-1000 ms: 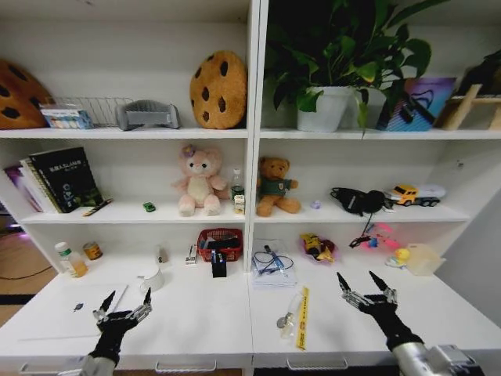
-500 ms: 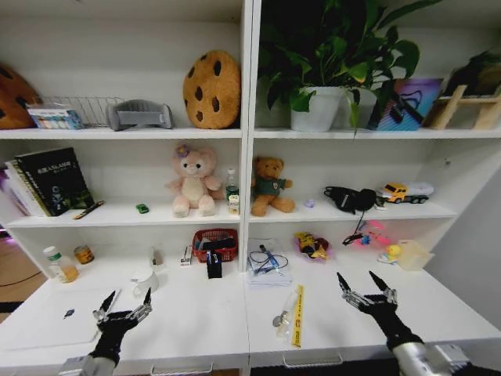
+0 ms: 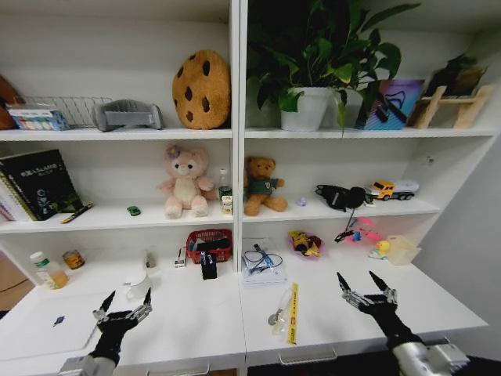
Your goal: Organize the objects on the table.
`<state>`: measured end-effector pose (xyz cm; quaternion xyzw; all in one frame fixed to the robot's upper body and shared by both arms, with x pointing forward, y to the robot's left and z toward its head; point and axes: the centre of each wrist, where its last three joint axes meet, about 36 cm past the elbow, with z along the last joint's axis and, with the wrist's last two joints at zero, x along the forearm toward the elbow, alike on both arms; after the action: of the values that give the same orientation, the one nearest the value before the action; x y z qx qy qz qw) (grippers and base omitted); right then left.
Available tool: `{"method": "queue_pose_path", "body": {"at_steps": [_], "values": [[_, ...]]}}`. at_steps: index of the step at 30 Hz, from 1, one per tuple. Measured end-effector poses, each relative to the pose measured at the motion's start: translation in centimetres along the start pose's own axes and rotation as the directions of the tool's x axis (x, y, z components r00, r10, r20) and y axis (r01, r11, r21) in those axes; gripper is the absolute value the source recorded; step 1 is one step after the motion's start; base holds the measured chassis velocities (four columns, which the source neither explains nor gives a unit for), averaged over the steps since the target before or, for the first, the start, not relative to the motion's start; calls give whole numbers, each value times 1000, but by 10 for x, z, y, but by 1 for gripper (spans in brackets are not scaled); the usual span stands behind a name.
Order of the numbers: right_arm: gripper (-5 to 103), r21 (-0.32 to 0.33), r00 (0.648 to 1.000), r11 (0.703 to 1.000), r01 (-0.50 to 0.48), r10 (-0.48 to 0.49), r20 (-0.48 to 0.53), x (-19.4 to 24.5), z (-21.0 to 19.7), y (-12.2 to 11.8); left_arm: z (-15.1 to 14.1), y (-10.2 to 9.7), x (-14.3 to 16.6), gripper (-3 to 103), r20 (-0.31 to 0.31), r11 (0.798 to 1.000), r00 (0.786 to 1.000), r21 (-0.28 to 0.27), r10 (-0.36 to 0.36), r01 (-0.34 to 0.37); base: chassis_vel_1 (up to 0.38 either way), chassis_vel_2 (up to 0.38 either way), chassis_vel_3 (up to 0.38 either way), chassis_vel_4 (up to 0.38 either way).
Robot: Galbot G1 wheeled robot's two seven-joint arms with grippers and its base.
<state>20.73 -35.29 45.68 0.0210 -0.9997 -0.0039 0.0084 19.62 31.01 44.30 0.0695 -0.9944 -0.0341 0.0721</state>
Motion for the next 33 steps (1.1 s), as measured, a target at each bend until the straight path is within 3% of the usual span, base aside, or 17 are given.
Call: {"method": "queue_pose_path", "body": {"at_steps": [13,33], "values": [[100,0,1000,1000,0,0,0,0,0,0,0,0,0,100,0,1000,1000,0,0,0,155,162,-162,-150],[100,0,1000,1000,0,0,-1,0,0,0,0,0,0,100,0,1000,1000,-1,-2,2,294,290,-298,-304]]}}
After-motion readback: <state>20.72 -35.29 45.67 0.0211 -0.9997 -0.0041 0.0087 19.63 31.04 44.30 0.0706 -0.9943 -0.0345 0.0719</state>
